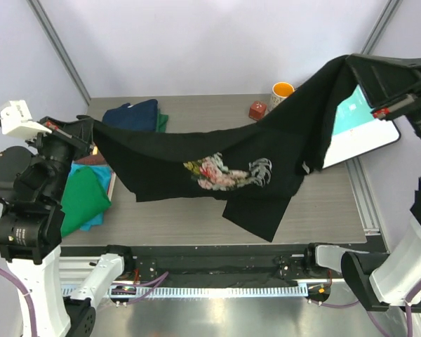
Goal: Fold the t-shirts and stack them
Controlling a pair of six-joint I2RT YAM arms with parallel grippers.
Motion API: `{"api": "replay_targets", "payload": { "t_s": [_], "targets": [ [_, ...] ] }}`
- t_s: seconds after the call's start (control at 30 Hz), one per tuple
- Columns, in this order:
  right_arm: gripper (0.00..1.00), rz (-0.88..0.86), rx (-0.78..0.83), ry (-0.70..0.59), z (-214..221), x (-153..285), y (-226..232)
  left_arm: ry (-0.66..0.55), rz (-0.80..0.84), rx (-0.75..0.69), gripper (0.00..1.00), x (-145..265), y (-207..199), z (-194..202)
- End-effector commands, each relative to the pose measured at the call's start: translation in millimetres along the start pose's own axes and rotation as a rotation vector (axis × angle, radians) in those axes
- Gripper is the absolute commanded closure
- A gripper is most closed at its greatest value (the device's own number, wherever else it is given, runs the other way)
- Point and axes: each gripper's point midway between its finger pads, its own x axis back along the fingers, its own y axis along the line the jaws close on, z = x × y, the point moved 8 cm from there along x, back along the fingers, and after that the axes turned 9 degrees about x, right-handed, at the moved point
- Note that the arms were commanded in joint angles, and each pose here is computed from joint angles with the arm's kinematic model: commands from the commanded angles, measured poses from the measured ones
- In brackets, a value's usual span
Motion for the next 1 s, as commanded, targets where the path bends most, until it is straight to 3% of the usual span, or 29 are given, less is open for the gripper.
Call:
{"api": "replay_targets", "payload": {
  "t_s": [0.0, 0.47, 0.7, 0.97],
  "targets": [
    [0.99, 0.082, 0.001, -0.043, -12, -9, -10, -0.049, -0.010, 0.011, 1.00, 2, -10, -19],
    [0.99, 0.120, 0.055, -0.183, -38, 8, 8, -0.178, 0.029, 0.047, 1.00, 41, -31, -55],
    [0.99, 0.099, 0.053, -0.268, -52, 40, 32, -0.276, 0.091, 0.063, 1.00, 86, -31, -73],
    [0.99, 0.100, 0.006, -0.244, -46, 39, 28, -0.246, 0.075, 0.082, 1.00, 77, -28, -67]
  ]
}}
